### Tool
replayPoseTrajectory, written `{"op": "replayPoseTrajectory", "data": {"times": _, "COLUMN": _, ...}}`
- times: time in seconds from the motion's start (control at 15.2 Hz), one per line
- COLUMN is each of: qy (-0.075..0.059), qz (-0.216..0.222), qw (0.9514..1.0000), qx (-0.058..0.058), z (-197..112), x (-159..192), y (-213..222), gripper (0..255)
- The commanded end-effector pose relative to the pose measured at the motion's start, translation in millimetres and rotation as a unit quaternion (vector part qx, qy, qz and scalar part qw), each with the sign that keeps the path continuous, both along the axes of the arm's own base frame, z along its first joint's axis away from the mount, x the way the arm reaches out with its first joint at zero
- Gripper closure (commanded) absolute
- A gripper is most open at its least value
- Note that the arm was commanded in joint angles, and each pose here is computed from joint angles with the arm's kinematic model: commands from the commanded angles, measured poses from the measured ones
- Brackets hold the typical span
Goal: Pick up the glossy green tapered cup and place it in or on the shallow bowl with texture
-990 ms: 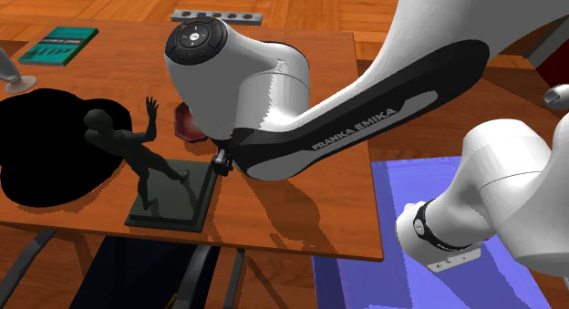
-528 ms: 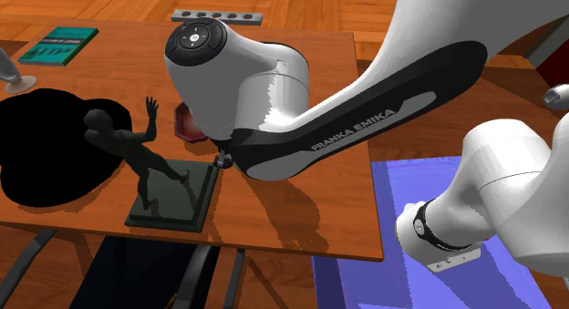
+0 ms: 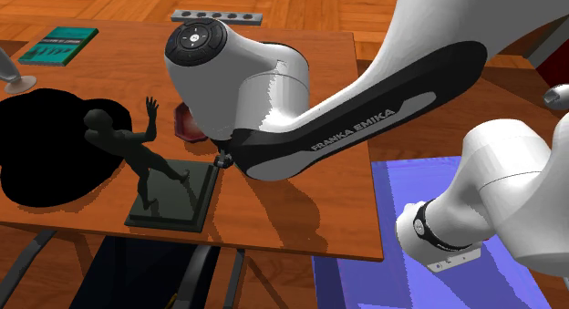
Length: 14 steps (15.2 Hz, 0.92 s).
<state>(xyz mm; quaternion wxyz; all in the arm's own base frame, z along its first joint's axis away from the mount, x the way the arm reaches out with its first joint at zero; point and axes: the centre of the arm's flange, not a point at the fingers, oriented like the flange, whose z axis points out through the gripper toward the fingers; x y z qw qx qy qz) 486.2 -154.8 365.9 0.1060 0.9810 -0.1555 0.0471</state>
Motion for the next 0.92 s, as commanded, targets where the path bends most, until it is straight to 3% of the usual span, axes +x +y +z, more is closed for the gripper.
{"op": "replayPoseTrajectory", "data": {"times": 0.0, "qy": 0.000, "qz": 0.000, "qw": 1.0000, "qx": 0.000, "z": 5.5, "x": 0.0, "y": -0.1, "gripper": 255}}
{"op": "replayPoseTrajectory", "data": {"times": 0.86, "qy": 0.000, "qz": 0.000, "qw": 1.0000, "qx": 0.000, "z": 74.1, "x": 0.0, "y": -0.1, "gripper": 255}}
